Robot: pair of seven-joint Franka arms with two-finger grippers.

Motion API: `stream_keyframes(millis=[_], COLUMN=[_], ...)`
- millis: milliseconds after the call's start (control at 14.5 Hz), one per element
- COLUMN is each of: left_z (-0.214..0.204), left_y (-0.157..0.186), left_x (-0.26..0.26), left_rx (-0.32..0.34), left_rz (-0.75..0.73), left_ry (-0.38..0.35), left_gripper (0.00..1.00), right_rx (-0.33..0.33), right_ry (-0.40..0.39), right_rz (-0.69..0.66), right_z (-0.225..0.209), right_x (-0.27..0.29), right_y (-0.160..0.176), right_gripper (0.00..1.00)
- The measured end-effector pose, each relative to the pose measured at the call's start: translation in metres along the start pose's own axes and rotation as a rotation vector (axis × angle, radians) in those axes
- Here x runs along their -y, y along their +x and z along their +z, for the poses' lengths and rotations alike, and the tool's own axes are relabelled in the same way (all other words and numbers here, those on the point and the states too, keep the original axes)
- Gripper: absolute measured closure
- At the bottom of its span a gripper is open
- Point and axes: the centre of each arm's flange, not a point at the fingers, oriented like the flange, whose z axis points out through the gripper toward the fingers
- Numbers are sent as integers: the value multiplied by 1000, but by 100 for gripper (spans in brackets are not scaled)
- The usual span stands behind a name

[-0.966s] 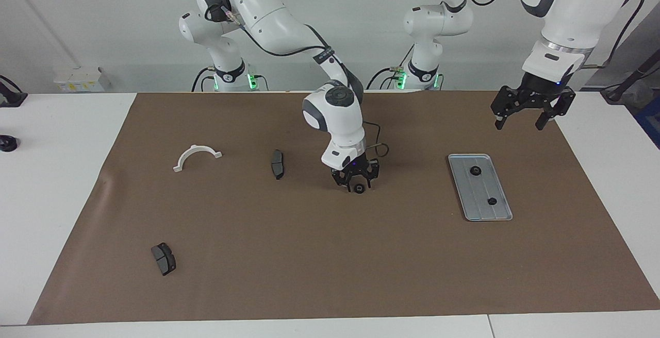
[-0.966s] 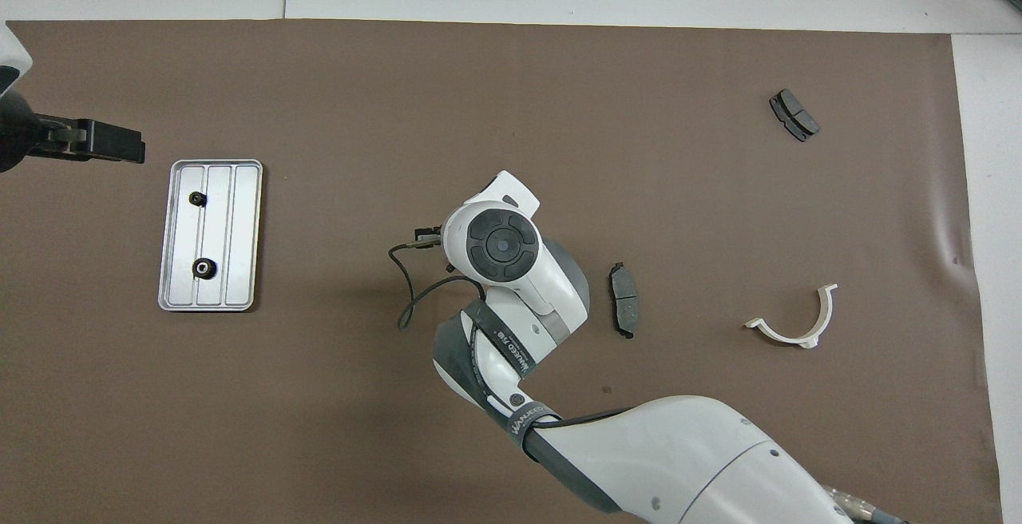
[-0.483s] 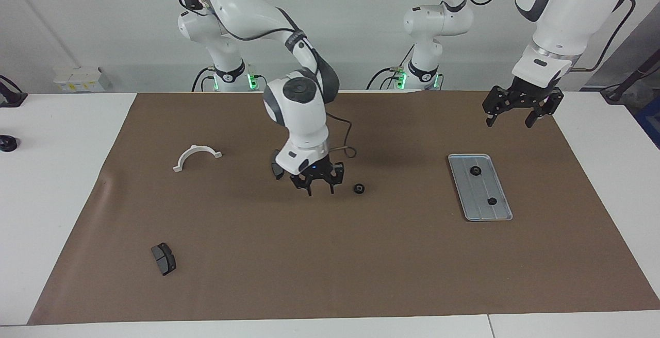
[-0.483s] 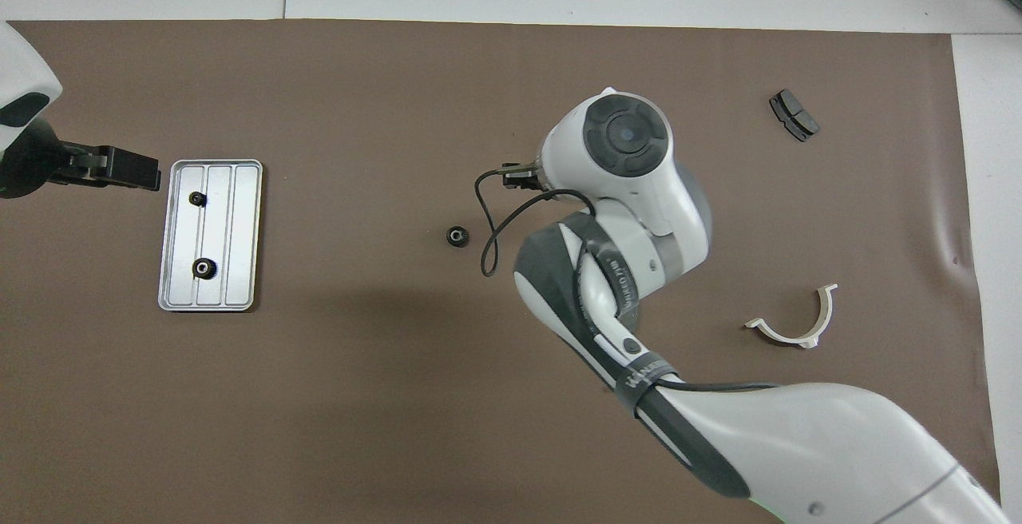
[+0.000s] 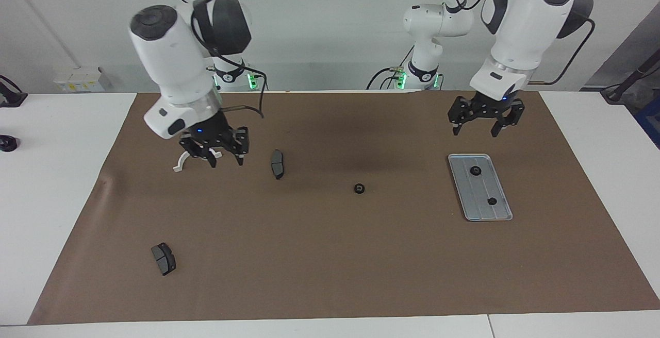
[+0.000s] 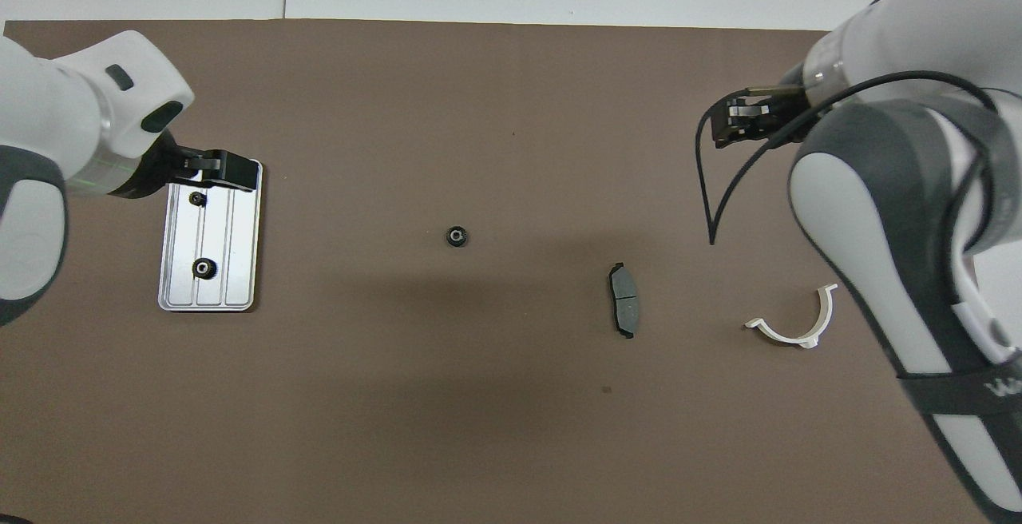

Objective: Pick bearing gear from pile to tray
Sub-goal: 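Withdraw the right gripper while the left gripper reaches the bearing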

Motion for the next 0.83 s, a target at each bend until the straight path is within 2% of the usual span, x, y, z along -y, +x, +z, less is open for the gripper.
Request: stream_keyframes(millis=[207, 483, 690, 759, 828], left_z=[42, 88, 145, 165, 182], left_y=[7, 12, 14, 15, 16], left_x=[-67, -120, -162, -172, -178], left_rx=[5, 0, -13, -19, -20], left_rz=[-18, -39, -60, -64, -66], left_ry=[-10, -23, -6, -8, -12], left_gripper=[0, 0, 0, 0, 0], right_rx=[22, 69, 124, 131, 127], right_ry=[-13, -25, -33, -34, -35], right_rz=[34, 51, 76, 81, 84], right_z=[-50, -89, -75, -66, -58], right_x=[-48, -56, -70, -72, -73], right_y=[-26, -66, -82, -84, -86], right_gripper=[36, 33, 9, 9, 3])
